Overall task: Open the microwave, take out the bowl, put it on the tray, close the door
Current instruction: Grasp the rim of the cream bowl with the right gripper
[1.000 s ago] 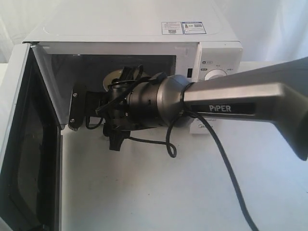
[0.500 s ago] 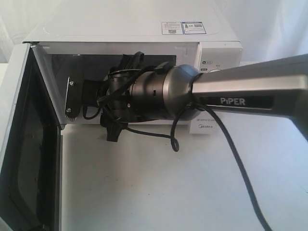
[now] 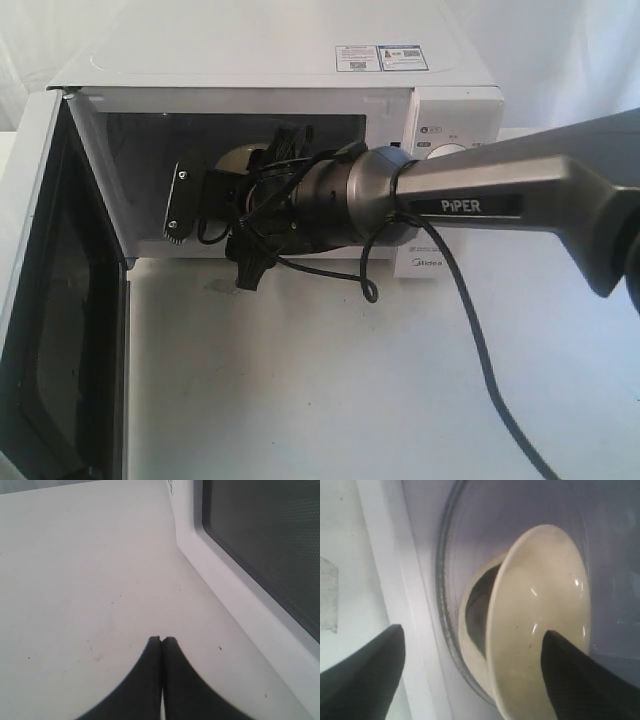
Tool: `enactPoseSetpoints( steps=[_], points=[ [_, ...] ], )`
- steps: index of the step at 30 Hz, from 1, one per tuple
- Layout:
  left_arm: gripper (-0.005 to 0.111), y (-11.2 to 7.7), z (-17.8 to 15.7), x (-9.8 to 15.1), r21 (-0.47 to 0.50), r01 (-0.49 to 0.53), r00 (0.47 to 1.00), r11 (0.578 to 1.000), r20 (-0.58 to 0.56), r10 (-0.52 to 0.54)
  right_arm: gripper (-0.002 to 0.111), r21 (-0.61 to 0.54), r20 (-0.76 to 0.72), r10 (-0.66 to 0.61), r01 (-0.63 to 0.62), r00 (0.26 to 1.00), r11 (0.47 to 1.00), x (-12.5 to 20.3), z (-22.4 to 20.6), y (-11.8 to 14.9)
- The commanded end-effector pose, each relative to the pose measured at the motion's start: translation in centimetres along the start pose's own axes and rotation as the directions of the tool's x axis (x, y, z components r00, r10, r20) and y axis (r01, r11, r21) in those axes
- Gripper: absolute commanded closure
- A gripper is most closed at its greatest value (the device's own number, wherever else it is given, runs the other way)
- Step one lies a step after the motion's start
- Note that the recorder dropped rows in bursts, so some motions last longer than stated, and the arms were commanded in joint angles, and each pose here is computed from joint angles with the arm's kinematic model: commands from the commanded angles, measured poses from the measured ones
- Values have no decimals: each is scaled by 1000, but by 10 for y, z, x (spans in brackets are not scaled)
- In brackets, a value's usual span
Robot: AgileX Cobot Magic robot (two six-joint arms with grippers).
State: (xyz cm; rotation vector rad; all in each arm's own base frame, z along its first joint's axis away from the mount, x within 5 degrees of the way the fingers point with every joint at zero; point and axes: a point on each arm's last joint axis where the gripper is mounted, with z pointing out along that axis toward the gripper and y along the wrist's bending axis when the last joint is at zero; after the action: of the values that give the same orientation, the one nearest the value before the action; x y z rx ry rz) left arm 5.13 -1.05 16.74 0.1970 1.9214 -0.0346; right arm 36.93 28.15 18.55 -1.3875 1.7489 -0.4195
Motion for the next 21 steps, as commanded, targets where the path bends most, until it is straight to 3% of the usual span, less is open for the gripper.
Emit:
enactPoseSetpoints(
  steps=[1, 8, 18, 19, 21],
  points=[
    [107, -1, 0, 1, 7, 7, 1000, 1000, 1, -7, 38, 9, 20, 33, -33, 999, 999, 2, 6, -8],
    [107, -1, 0, 1, 7, 7, 1000, 1000, 1, -7, 50, -5, 43, 33, -32, 999, 999, -1, 11, -5],
    [107, -1, 0, 1, 7, 7, 1000, 1000, 1, -7, 52, -16, 41, 33, -33, 999, 999, 0, 14, -1],
    [107, -1, 0, 1, 7, 7, 1000, 1000, 1, -7, 55, -16, 41, 33, -33, 999, 999, 0, 14, -1],
    [107, -1, 0, 1, 7, 7, 1000, 1000, 1, -7, 77, -16, 41, 33, -33, 999, 999, 0, 14, -1]
  ],
)
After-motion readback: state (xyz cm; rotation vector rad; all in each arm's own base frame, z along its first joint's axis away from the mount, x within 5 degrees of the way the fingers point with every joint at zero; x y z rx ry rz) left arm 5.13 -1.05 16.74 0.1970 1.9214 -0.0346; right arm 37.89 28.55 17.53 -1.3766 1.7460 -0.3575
